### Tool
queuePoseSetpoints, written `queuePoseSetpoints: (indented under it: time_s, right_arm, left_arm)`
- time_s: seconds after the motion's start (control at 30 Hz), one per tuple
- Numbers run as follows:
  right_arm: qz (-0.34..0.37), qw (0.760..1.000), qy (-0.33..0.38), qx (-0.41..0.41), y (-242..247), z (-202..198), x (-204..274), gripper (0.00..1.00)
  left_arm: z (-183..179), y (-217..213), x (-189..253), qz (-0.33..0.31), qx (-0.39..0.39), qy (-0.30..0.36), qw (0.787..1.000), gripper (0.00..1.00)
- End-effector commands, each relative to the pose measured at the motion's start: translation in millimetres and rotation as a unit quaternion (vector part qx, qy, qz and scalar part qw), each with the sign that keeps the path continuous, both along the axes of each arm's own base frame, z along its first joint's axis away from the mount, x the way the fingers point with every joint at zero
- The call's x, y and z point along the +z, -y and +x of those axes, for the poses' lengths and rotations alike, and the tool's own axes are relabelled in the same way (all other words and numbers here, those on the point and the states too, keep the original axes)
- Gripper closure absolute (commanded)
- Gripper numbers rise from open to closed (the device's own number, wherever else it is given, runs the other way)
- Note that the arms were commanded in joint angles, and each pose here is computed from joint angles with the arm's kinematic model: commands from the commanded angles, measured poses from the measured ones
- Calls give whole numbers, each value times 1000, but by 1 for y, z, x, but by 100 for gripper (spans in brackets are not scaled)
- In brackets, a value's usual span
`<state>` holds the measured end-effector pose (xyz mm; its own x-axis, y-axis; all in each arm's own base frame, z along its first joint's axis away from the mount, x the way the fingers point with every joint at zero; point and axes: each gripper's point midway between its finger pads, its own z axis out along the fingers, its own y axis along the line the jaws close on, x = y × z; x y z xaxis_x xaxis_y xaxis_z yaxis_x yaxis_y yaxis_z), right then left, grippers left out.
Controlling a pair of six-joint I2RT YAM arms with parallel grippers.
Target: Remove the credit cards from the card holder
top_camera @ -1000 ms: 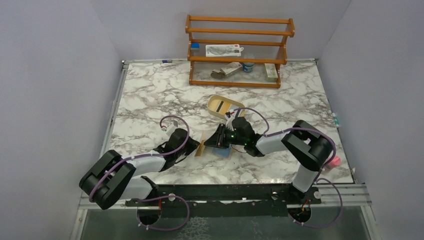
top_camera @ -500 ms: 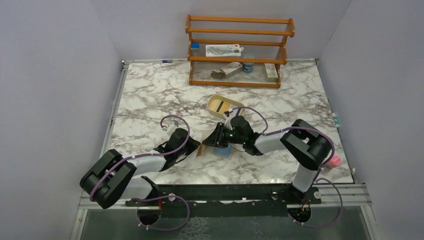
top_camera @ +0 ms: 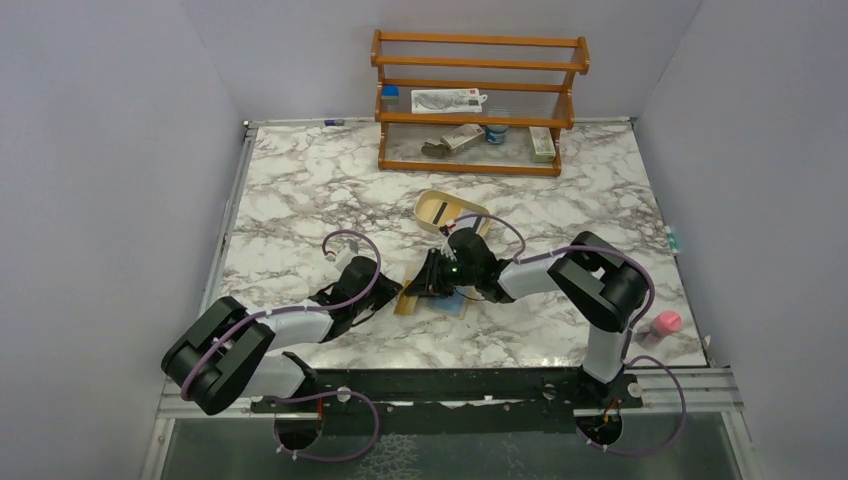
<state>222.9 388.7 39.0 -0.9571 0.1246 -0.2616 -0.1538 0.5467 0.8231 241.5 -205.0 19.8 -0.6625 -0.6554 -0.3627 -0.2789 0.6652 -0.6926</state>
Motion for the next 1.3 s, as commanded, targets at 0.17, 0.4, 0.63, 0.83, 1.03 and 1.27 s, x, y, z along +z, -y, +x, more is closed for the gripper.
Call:
queuePoseSetpoints:
  time_s: [0.17,0.4,0.63,0.83,1.03,1.27]
  right_arm:
    - [-32,999,-29,21,6,-14,-16,99]
    - [-50,999,-16,15,17,-16,-4,99]
    - [-23,999,28,14,39,-7,37,99]
    - [4,995,94,18,54,19,82,99]
    - [28,988,154,10,75,68,118,99]
    - [18,982,187,19,79,130,128,99]
  left_arm:
    - [-36,-22,-41,62,-15,-76,995,100]
    - [-35,-24,-39,72,-13,-74,995,100]
    - [-34,-30,-37,82,-7,-69,994,100]
    - [-34,-31,-36,85,-7,-68,994,100]
    - [-33,-31,-34,86,-6,-66,994,100]
    - [-33,-34,-30,90,-3,-62,994,100]
